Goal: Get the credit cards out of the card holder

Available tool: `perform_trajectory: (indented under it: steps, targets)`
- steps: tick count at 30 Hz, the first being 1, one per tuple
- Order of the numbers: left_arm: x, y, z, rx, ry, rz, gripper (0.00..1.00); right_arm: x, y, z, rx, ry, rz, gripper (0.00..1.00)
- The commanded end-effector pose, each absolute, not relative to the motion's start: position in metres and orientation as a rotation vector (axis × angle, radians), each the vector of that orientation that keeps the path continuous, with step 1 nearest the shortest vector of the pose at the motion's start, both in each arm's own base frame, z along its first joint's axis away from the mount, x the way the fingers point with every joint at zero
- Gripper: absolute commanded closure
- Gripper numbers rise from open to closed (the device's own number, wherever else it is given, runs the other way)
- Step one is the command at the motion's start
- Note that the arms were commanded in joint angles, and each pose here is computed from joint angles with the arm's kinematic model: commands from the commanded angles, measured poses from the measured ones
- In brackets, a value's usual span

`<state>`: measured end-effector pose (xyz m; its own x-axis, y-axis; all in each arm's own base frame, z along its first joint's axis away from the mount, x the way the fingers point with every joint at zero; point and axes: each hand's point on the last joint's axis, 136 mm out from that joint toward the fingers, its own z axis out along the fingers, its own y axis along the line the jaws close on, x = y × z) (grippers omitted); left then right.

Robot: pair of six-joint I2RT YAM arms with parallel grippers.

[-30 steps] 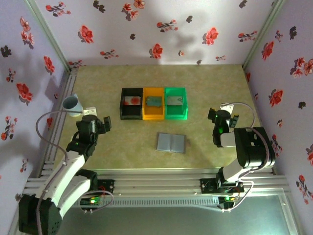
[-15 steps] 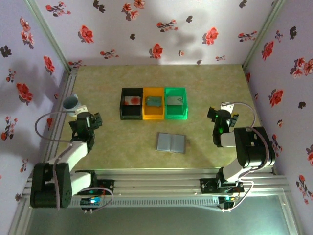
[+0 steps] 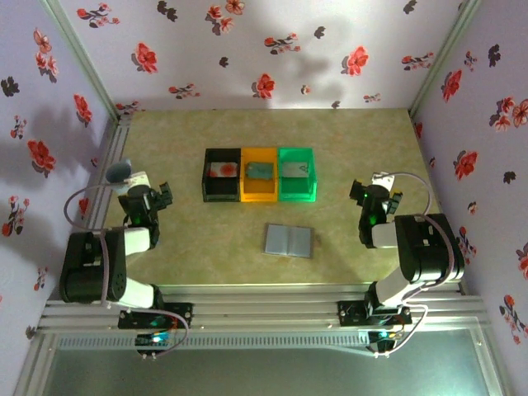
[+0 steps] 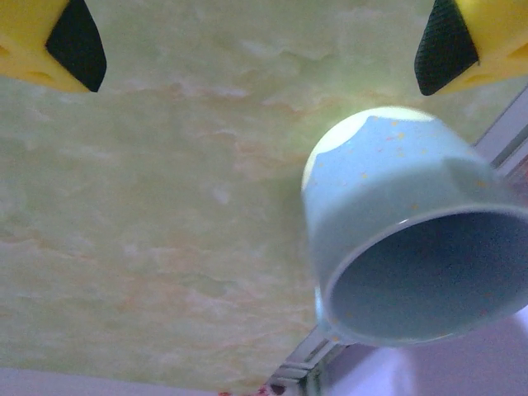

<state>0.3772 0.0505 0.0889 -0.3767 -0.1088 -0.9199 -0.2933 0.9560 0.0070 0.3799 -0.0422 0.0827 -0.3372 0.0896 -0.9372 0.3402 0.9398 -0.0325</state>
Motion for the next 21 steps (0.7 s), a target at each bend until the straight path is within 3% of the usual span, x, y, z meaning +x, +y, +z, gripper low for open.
perform_trajectory:
  steps: [1, 21]
  targets:
    - [0.3922, 0.0354, 0.0962, -0.176, 1.896, 0.136, 0.0, 0.3851, -0.0444, 0.0913, 0.342, 1.874, -0.245, 0.01]
    - [0.3925, 0.0345, 0.0968, -0.167, 1.891, 0.155, 0.0, 0.3846, -0.045, 0.0918, 0.345, 1.872, -0.241, 0.01]
